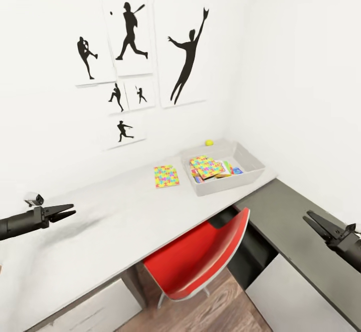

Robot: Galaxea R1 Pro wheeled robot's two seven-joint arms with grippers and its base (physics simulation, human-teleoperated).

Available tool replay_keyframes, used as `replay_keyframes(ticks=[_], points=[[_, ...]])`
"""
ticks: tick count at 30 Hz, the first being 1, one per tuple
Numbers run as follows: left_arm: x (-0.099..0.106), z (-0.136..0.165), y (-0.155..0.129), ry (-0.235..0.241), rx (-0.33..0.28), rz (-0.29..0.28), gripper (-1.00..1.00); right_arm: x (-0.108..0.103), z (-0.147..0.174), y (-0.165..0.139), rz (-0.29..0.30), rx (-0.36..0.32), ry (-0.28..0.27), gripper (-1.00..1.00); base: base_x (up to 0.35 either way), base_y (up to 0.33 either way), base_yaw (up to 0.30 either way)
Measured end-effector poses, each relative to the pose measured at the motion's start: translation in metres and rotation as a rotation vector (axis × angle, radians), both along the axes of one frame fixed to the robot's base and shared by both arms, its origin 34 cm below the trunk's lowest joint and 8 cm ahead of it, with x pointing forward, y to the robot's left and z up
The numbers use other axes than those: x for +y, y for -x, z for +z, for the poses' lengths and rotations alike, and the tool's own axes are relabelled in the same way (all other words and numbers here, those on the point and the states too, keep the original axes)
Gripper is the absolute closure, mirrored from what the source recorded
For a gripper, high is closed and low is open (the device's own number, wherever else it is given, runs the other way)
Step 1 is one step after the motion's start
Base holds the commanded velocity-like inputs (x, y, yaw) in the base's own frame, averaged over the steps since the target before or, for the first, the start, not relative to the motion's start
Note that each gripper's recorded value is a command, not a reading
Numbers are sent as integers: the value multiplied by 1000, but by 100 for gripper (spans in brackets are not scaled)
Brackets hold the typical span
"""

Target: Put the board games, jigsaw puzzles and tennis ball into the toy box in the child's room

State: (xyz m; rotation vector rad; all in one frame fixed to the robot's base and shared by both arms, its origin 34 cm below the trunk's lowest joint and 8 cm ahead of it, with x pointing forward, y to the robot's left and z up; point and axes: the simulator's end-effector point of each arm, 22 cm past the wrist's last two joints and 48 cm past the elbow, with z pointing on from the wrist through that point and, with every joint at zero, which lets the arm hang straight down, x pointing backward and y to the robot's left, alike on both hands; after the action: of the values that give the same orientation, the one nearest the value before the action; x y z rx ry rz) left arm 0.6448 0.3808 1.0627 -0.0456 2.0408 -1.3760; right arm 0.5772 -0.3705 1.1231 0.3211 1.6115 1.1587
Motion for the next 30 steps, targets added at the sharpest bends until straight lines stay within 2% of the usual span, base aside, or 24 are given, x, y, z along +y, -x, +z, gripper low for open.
replay_keyframes(ticks=[3, 6, 9, 12, 14, 19, 21, 26, 30], points=[[0, 0, 0, 1, -1, 0, -100, 5, -2, -1, 11, 5, 2, -100, -171, 120, 286], [0, 0, 0, 2, -1, 1, -100, 25, -11, -5, 55, 32, 7, -100, -98, 104, 291], [0, 1, 0, 3, -2, 2, -100, 36, -24, -17, 70, 91, 46, -100, -33, 80, 292], [1, 1, 0, 3, -2, 2, -100, 43, -23, -50, 60, 151, 94, -100, -11, 29, 292], [1, 1, 0, 3, -2, 2, -100, 56, -14, -75, 69, 169, 133, -100, -5, 13, 292], [2, 2, 0, 3, -1, 3, -100, 99, 30, -145, 82, 148, 296, -100, -1, 4, 292], [3, 2, 0, 1, -1, 5, -100, 109, 36, -166, 74, 162, 350, -100, 0, 1, 292], [16, 7, 1, -18, -1, 15, -100, 129, 36, -203, 59, 219, 466, -100, 9, 0, 292], [19, 13, 4, -10, -9, 9, -100, 138, 28, -212, 58, 252, 523, -100, 206, 0, 292]])
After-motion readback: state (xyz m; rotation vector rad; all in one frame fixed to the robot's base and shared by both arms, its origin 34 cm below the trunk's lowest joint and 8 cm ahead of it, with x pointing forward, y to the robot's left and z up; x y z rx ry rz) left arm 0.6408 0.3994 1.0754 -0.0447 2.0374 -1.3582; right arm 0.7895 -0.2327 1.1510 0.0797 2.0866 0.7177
